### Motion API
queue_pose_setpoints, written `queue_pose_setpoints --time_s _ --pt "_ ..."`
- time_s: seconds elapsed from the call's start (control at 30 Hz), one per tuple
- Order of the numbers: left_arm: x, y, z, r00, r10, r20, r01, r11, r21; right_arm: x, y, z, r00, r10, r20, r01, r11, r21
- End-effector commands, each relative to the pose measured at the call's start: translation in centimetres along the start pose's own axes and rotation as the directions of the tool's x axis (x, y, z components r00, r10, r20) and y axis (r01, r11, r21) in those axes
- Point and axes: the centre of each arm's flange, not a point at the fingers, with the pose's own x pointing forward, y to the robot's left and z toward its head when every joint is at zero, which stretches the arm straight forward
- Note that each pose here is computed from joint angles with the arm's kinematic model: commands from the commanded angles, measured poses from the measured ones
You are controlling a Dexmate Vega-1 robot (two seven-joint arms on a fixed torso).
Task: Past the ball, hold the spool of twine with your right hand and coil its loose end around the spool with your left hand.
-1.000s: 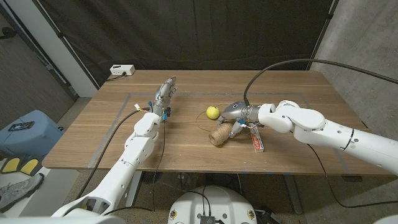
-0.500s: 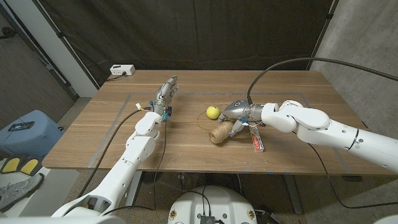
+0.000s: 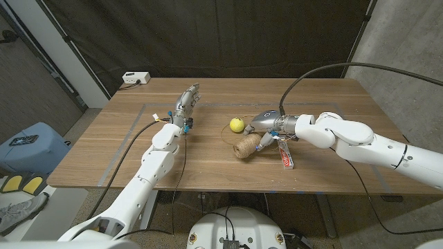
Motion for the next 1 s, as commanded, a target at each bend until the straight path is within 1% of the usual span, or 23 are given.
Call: queue_pose_setpoints --time_s 0.03,0.17,0.4,0.57,1.0 --pt "-0.1 -1.1 -0.2 1.000 -0.010 0.002 0.010 1.000 -0.004 -1.3 -0.4 -0.4 1.000 -0.022 -0.016 0.022 1.000 0.019" --pt "-0.1 -1.5 -0.2 1.000 -0.017 0.006 0.017 1.000 -0.003 -1.6 -0.7 -0.5 0.999 -0.034 -0.018 0.034 0.999 0.022" --pt "-0.1 -2.1 0.0 0.999 -0.036 0.016 0.036 0.999 0.008 -1.9 -1.3 -0.8 0.999 -0.049 -0.024 0.049 0.999 0.017" --pt "0.4 -2.6 0.4 0.998 -0.060 0.024 0.059 0.998 0.027 -2.0 -1.7 -1.1 0.997 -0.066 -0.030 0.066 0.998 0.020" --pt "1.4 -3.2 1.0 0.994 -0.104 0.022 0.102 0.993 0.062 -2.0 -2.5 -1.7 0.995 -0.097 -0.034 0.099 0.994 0.042"
